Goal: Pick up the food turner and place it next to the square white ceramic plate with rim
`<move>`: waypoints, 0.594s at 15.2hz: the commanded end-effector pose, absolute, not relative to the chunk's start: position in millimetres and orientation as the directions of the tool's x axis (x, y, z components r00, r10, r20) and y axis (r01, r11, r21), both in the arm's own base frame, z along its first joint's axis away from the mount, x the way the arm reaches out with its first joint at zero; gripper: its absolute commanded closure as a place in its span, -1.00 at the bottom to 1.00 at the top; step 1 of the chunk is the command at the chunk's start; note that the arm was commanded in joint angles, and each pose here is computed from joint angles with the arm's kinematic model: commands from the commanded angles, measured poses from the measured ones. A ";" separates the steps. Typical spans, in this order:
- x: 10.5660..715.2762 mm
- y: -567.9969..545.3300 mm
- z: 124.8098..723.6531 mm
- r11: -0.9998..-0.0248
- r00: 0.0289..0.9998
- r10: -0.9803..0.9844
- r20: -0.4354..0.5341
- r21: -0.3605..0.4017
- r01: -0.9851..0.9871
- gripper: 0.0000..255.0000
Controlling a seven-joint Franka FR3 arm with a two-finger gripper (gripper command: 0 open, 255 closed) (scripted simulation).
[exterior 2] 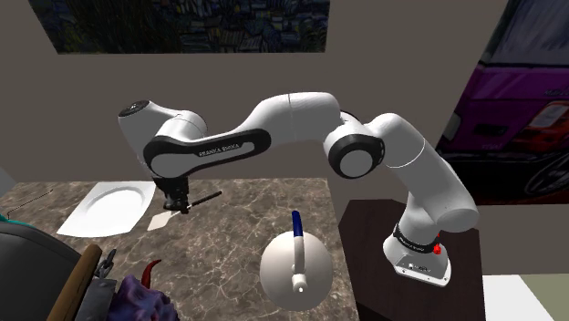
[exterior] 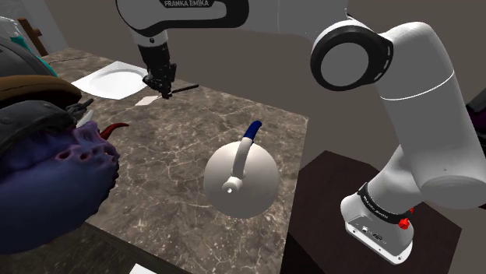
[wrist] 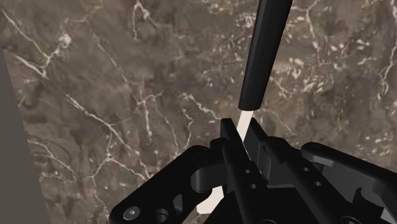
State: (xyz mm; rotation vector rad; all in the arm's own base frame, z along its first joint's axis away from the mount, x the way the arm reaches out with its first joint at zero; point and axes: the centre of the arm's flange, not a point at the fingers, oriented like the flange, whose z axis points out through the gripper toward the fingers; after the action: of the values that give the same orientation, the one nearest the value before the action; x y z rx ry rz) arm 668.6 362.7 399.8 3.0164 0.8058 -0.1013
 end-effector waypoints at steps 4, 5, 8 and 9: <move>669.0 362.8 373.5 -0.867 0.865 0.498 -0.066 0.000 0.499 1.00; 669.0 362.8 368.2 -0.867 0.865 0.498 -0.066 0.000 0.499 1.00; 669.0 362.8 350.5 -0.867 0.865 0.498 -0.066 0.000 0.499 1.00; 668.9 362.8 350.5 -0.867 0.865 0.498 -0.066 0.000 0.499 1.00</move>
State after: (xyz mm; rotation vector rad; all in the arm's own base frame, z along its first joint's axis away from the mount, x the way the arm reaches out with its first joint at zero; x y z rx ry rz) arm 669.0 362.7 352.6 3.0162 0.8057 -0.1014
